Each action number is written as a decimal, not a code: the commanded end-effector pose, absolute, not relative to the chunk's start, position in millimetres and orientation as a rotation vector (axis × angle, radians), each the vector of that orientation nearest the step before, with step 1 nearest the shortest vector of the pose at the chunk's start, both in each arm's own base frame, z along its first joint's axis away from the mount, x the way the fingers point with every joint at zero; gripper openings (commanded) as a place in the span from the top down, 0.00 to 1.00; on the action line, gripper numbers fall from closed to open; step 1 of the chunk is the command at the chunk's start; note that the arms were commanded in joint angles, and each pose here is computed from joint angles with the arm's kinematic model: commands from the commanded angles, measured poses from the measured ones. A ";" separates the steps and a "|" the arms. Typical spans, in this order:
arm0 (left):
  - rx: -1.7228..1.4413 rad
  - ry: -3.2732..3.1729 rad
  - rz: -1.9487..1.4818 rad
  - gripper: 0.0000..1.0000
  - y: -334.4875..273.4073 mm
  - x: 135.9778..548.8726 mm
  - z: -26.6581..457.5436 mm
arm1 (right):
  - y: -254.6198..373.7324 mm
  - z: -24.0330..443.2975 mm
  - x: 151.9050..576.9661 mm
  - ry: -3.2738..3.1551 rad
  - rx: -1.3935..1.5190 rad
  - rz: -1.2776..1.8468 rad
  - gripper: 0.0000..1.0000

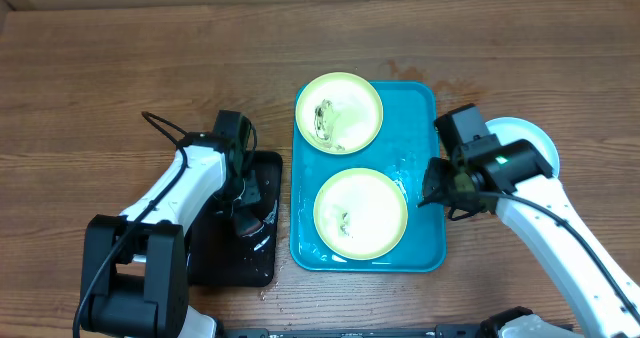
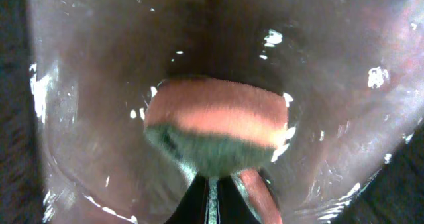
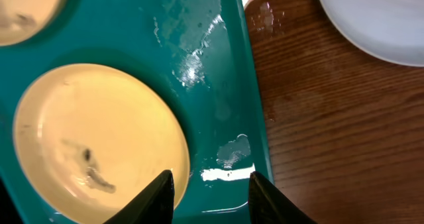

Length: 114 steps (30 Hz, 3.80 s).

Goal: Clean dirty plates on tray and stack at the side

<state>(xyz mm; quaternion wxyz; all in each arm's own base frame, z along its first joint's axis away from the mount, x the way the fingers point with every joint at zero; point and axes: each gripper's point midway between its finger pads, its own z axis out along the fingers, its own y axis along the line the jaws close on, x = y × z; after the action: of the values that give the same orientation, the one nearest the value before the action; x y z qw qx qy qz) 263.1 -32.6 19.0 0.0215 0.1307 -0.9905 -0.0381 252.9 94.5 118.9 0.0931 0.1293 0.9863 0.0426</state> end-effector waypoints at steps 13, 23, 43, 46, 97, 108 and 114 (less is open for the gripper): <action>0.111 -3.416 0.292 0.96 -77.7 335.2 222.4 | 133.1 39.9 264.9 3.104 0.007 0.308 0.54; -0.077 -3.372 0.476 0.96 -127.8 323.0 228.1 | 140.6 3.3 259.6 3.130 0.090 0.378 0.96; -0.182 -3.223 0.447 0.96 -285.5 292.7 47.0 | 112.2 -2.3 261.2 3.114 0.260 0.126 0.96; -0.076 -3.227 0.275 0.96 -273.7 295.4 24.0 | 111.6 -2.3 259.7 3.120 0.261 0.122 0.96; -0.335 -3.188 0.141 0.51 -251.9 320.5 45.9 | 111.1 -2.4 258.7 3.124 0.262 0.119 0.96; -0.359 -3.171 0.224 0.94 -261.3 311.5 13.4 | 111.2 -2.4 258.7 3.124 0.261 0.119 0.96; -0.435 -3.070 0.357 0.18 -271.0 296.0 16.1 | 110.6 -2.4 257.1 3.130 0.262 0.114 0.96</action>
<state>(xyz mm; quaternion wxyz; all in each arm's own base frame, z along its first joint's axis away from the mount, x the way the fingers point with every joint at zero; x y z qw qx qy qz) 307.6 -263.0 21.6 -0.0199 -0.1220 -0.9887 0.0843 261.2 132.4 6.5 -0.0035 0.0744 0.9930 0.0921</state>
